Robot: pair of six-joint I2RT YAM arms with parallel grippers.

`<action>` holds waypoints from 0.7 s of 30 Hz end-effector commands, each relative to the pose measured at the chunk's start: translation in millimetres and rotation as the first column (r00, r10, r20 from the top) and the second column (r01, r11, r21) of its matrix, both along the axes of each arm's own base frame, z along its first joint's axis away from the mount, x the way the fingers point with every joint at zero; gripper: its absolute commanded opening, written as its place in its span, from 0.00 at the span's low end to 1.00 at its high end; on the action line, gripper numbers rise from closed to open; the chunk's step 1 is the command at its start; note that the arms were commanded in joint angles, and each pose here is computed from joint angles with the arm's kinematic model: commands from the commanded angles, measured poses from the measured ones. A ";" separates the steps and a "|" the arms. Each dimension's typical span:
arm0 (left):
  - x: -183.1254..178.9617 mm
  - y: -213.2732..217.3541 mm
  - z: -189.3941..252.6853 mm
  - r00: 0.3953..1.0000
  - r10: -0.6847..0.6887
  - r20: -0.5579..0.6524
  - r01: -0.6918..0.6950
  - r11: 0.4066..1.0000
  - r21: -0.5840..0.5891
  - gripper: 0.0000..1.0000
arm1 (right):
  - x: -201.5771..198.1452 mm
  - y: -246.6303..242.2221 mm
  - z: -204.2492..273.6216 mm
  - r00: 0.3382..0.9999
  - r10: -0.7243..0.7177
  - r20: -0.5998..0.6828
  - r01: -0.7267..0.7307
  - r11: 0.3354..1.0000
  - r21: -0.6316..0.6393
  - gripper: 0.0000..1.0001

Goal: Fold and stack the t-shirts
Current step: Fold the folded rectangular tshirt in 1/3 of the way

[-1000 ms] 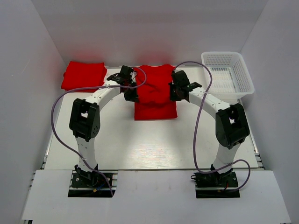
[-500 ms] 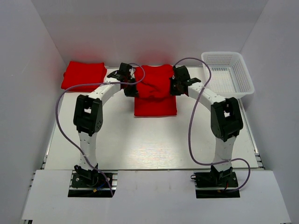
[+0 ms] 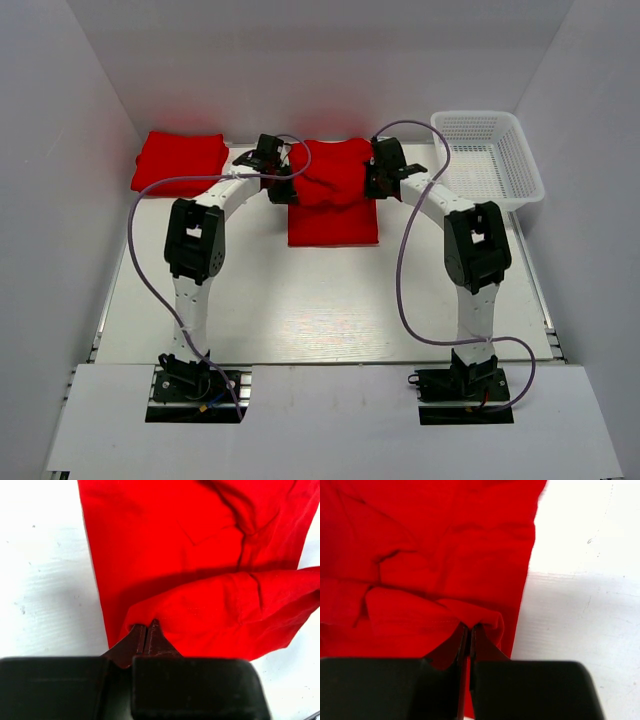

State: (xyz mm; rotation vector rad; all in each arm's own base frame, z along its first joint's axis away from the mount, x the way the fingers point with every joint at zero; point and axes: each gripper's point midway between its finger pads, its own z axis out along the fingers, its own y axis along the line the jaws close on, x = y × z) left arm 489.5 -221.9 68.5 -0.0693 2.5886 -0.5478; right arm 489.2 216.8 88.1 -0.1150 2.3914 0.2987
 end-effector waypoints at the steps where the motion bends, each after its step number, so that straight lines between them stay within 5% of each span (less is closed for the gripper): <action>1: 16.5 -2.3 22.0 0.998 0.002 0.068 0.000 1.000 -0.025 0.00 | 26.5 -5.8 13.1 0.997 -0.014 0.082 0.015 1.000 -0.010 0.00; 7: 25.0 5.6 27.5 0.995 0.037 0.088 -0.038 0.999 0.017 0.00 | 37.5 -5.0 14.4 0.995 -0.003 0.096 0.003 1.000 0.003 0.00; 9: 32.2 13.0 35.3 0.992 0.060 0.109 -0.064 0.998 0.029 0.45 | 41.4 -3.2 18.1 0.995 0.016 0.103 -0.017 1.000 0.008 0.03; 10: 36.2 13.7 40.9 0.990 0.067 0.126 -0.071 0.997 0.031 0.69 | 43.6 0.2 23.7 0.994 0.020 0.111 -0.022 1.000 0.019 0.13; 11: 35.6 17.2 44.0 0.990 0.077 0.121 -0.083 0.995 0.048 0.99 | 42.0 0.2 24.2 0.995 0.030 0.099 -0.032 0.999 0.026 0.44; 13: 32.7 21.4 50.6 0.989 0.095 0.117 -0.103 0.993 0.059 1.00 | 44.4 0.7 42.5 0.991 0.041 0.130 -0.044 0.999 0.025 0.90; 21: 0.9 45.0 104.4 0.975 0.123 0.187 -0.138 0.988 0.069 1.00 | -3.5 5.9 84.7 0.980 0.128 0.153 -0.142 0.986 0.084 0.91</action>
